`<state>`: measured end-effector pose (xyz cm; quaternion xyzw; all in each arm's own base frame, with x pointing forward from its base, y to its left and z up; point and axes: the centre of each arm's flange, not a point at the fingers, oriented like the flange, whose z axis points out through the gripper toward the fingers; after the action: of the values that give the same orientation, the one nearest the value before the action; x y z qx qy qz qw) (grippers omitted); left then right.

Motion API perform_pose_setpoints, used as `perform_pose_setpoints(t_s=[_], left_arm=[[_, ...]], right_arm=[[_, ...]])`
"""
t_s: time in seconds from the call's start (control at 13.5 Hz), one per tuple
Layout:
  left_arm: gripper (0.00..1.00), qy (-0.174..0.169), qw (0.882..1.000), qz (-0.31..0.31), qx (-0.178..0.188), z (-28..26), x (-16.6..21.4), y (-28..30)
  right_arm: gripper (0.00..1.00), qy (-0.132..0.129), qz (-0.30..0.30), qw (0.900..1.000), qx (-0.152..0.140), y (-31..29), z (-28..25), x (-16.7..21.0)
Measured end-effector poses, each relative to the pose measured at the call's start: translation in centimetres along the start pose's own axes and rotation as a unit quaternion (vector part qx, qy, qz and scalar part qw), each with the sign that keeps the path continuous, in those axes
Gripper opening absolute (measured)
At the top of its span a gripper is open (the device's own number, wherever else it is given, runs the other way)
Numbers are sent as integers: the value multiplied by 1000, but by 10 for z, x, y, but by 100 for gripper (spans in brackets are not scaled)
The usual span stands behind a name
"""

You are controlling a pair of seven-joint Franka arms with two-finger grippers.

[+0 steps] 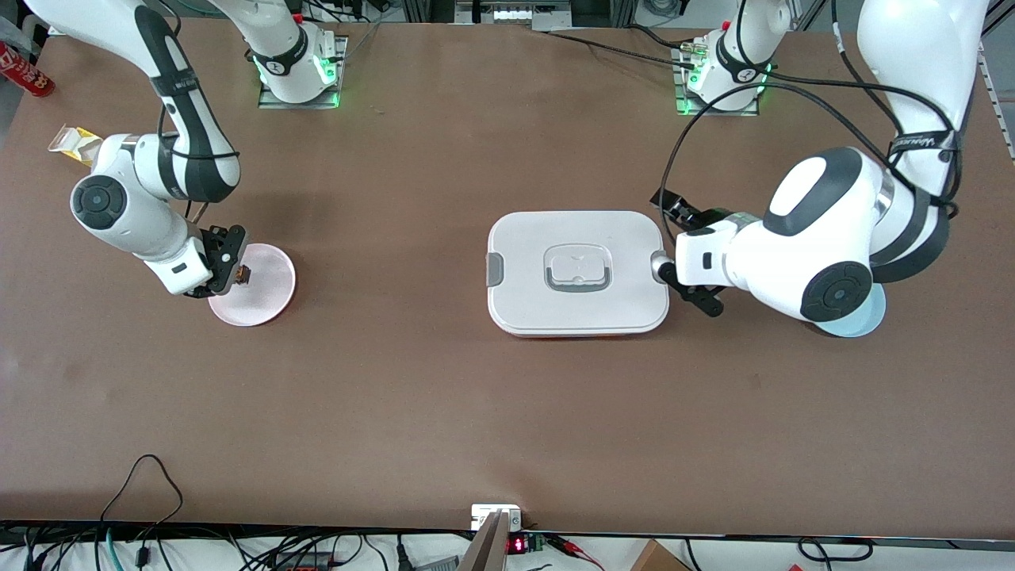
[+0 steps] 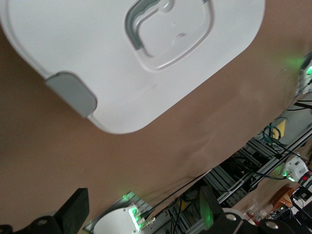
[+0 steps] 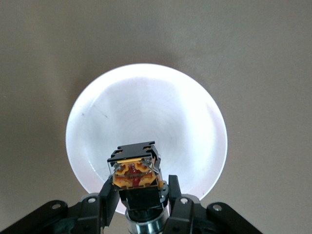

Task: Transfer orange switch to right arm and place
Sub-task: 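Lower the switch into the white dish and open the right gripper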

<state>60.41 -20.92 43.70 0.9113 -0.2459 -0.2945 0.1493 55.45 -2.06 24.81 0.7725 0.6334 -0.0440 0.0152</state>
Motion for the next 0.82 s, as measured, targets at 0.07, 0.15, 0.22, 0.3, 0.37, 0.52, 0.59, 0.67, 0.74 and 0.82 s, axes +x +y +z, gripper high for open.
perform_pose_setpoints(t_s=[0.07,0.15,0.22,0.3,0.37,0.52,0.59,0.67,0.74,0.82], left_arm=[[100,-2,999,-21,32,-9,-9,1],[100,3,997,-37,61,-20,-19,2],[100,10,995,-50,84,-29,-28,4],[100,17,993,-60,96,-37,-35,5],[100,29,992,-73,101,-47,-43,2],[100,66,985,-113,113,-78,-67,-18],[100,89,980,-136,118,-92,-81,-27],[100,113,975,-152,116,-105,-93,-31],[100,141,969,-165,118,-117,-104,-35],[100,174,961,-176,125,-125,-112,-41]], right_arm=[[45,0,-3,1000,1,0,8,0],[45,1,-4,1000,0,1,13,1],[45,1,-6,1000,-2,1,17,2],[45,2,-7,1000,-3,0,20,3],[45,2,-8,1000,-3,0,25,5],[45,3,-10,1000,-3,-1,36,7],[45,4,-12,1000,-4,-1,41,9],[45,4,-13,1000,-4,-2,46,10],[45,4,-15,1000,-3,-3,49,12],[45,4,-17,1000,-1,-3,52,13]])
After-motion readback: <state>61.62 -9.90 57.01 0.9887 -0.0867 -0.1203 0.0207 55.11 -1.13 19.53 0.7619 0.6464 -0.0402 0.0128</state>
